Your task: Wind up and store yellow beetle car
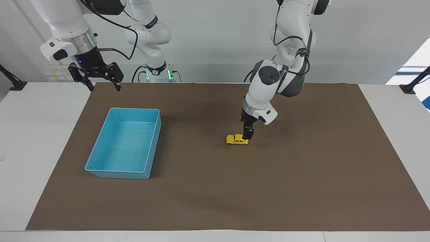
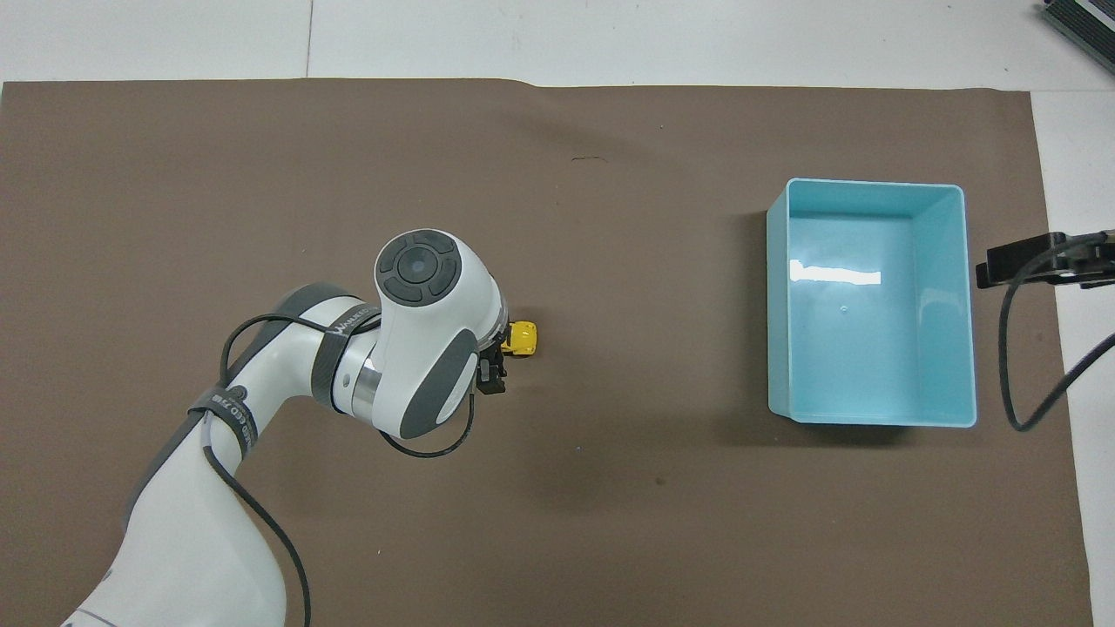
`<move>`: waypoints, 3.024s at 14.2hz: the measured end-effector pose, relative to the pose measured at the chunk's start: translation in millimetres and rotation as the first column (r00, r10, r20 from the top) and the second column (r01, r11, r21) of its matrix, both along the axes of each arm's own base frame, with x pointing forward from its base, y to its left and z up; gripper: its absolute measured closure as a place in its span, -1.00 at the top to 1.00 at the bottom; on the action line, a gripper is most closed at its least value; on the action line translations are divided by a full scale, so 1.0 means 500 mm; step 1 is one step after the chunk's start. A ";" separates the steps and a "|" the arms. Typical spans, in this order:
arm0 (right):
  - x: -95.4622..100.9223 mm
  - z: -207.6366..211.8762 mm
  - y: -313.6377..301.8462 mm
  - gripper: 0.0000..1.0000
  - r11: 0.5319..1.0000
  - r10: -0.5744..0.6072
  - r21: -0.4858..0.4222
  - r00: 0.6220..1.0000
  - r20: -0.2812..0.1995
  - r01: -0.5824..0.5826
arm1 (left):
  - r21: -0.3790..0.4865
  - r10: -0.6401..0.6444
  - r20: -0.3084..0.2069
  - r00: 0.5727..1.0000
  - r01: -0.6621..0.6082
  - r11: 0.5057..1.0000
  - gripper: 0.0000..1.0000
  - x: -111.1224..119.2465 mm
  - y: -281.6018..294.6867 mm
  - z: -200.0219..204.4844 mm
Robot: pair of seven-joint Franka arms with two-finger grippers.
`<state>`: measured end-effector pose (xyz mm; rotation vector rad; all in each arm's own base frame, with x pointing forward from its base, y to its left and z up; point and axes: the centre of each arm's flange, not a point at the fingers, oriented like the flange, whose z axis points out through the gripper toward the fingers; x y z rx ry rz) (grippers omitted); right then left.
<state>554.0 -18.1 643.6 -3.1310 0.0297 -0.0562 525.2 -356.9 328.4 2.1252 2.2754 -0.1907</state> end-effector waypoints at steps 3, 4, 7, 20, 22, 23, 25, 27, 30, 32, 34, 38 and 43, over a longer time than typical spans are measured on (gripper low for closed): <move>0.000 0.000 0.000 1.00 1.000 0.000 0.000 1.000 0.000 0.000 | -0.006 0.019 0.012 1.000 -0.019 1.000 1.00 0.002 -0.008 -0.010; 0.000 0.000 0.000 1.00 1.000 0.000 0.000 1.000 0.000 0.000 | -0.009 0.021 0.018 1.000 -0.021 1.000 1.00 0.003 -0.008 -0.009; 0.000 0.000 0.000 1.00 1.000 0.000 0.000 1.000 0.000 0.000 | -0.006 0.019 0.026 0.999 -0.019 1.000 1.00 0.005 -0.006 -0.009; 0.000 0.000 0.000 1.00 1.000 0.000 0.000 1.000 0.000 0.000 | 0.018 0.005 0.031 1.000 -0.006 1.000 0.60 0.005 -0.002 -0.018; 0.000 0.000 0.000 1.00 1.000 0.000 0.000 1.000 0.000 0.000 | 0.021 0.005 0.031 1.000 -0.006 1.000 0.59 0.006 0.000 -0.021; 0.000 0.000 0.000 1.00 1.000 0.000 0.000 1.000 0.000 0.000 | 0.021 0.005 0.031 1.000 -0.005 1.000 0.38 0.006 0.000 -0.021; 0.000 0.000 0.000 1.00 1.000 0.000 0.000 1.000 0.000 0.000 | 0.026 -0.004 0.045 0.999 0.003 1.000 -0.10 0.009 0.000 -0.017; 0.000 0.000 0.000 1.00 1.000 0.000 0.000 1.000 0.000 0.000 | 0.036 -0.016 0.053 0.998 0.014 0.999 -0.19 0.008 -0.001 -0.016; 0.000 0.000 0.000 1.00 1.000 0.000 0.000 1.000 0.000 0.000 | 0.037 -0.016 0.054 0.998 0.014 0.999 -0.19 0.007 -0.003 -0.016; 0.000 0.000 0.000 1.00 1.000 0.000 0.000 1.000 0.000 0.000 | 0.037 -0.011 0.054 0.998 0.009 0.999 -0.19 0.007 -0.003 -0.016; 0.000 0.000 0.000 1.00 1.000 0.000 0.000 1.000 0.000 0.000 | 0.038 -0.009 0.054 0.998 0.007 0.999 -0.19 0.007 -0.002 -0.016; 0.000 0.000 0.000 1.00 1.000 0.000 0.000 1.000 0.000 0.000 | 0.044 0.003 0.049 0.999 -0.005 0.999 -0.19 0.013 0.012 -0.016; 0.000 0.000 0.000 1.00 1.000 0.000 0.000 1.000 0.000 0.000 | 0.059 0.047 0.026 0.999 -0.048 0.997 -0.19 0.048 0.090 -0.015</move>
